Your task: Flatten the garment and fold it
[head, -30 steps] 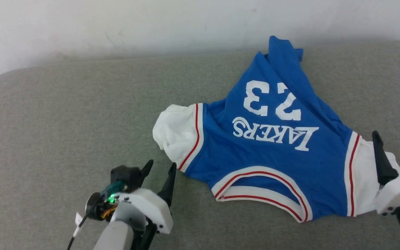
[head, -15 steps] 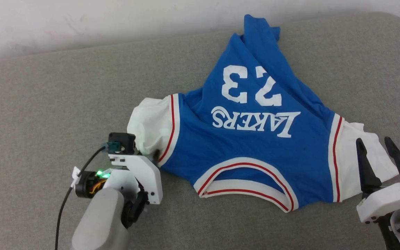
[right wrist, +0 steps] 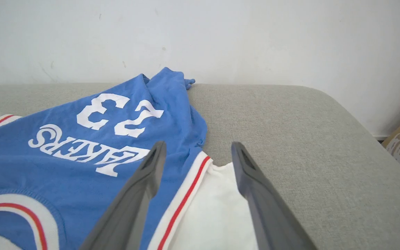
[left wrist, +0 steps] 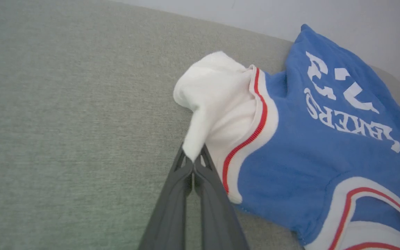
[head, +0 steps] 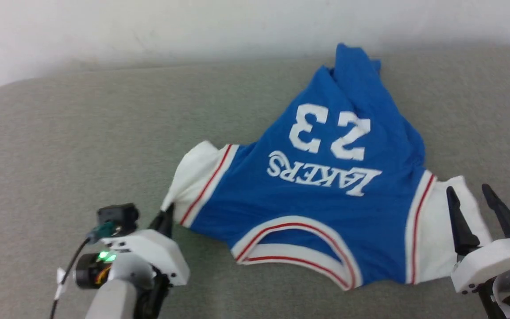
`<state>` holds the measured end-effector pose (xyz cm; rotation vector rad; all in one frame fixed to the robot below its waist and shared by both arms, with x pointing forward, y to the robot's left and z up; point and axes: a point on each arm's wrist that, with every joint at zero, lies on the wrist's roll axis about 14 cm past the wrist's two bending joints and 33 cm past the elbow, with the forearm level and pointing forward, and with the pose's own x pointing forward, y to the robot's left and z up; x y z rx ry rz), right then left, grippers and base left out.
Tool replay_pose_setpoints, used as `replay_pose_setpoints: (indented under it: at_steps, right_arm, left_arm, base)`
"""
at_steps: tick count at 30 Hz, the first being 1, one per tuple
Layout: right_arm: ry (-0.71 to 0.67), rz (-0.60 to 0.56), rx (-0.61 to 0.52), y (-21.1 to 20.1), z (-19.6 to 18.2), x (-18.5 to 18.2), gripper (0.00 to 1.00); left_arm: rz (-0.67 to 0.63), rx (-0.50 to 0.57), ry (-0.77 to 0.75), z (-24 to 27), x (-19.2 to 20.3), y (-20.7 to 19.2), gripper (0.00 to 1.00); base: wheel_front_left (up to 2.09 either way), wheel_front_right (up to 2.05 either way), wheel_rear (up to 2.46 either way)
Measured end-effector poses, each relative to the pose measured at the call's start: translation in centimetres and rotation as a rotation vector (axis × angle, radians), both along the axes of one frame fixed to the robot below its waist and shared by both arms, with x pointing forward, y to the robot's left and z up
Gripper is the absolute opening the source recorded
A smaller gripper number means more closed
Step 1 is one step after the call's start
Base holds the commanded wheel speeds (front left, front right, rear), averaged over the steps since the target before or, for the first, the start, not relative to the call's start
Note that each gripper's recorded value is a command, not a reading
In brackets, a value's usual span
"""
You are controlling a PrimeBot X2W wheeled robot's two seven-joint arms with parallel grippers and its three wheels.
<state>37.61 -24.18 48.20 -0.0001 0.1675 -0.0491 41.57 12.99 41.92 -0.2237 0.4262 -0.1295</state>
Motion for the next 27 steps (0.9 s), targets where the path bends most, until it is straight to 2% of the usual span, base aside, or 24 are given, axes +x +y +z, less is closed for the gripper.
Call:
replay_pose_setpoints:
  at_steps: [6, 10, 11, 12, 16, 22, 27]
  right_arm:
    - [0.021, 0.081, 0.028, 2.9, -0.2, 0.5, 1.0]
    - [0.147, 0.114, 0.049, 4.4, -2.9, -0.5, 1.0]
    - [0.179, 0.116, 0.053, 4.6, -3.5, -0.8, 1.0]
    - [0.206, 0.112, 0.058, 4.6, -4.1, -1.2, 1.0]
    - [0.276, 0.073, 0.058, 3.6, -5.1, -2.1, 1.0]
    - [0.433, -0.016, 0.001, 0.4, -7.0, -3.9, 1.0]
    - [0.534, -0.069, 0.004, -1.2, -8.5, -4.8, 1.0]
  left_arm:
    - [0.17, 0.027, -0.105, 3.0, -2.8, 5.7, 0.0]
    - [0.176, 0.031, 0.009, 0.3, -6.4, 5.9, 0.0]
    - [0.168, 0.034, 0.048, -0.6, -7.3, 5.7, 0.27]
    - [0.169, 0.035, 0.073, -1.4, -8.0, 5.7, 1.0]
    - [0.205, 0.05, 0.023, -1.0, -8.3, 6.7, 1.0]
    - [0.279, 0.12, -0.317, 4.7, -6.6, 9.3, 1.0]
    - [0.245, 0.212, -0.468, 8.3, -5.9, 9.6, 1.0]
  base:
    - [0.0, 0.0, 0.0]
    - [0.0, 0.0, 0.0]
    - [0.0, 0.0, 0.0]
    - [0.0, 0.0, 0.0]
    - [0.0, 0.0, 0.0]
    - [0.0, 0.0, 0.0]
    - [0.0, 0.0, 0.0]
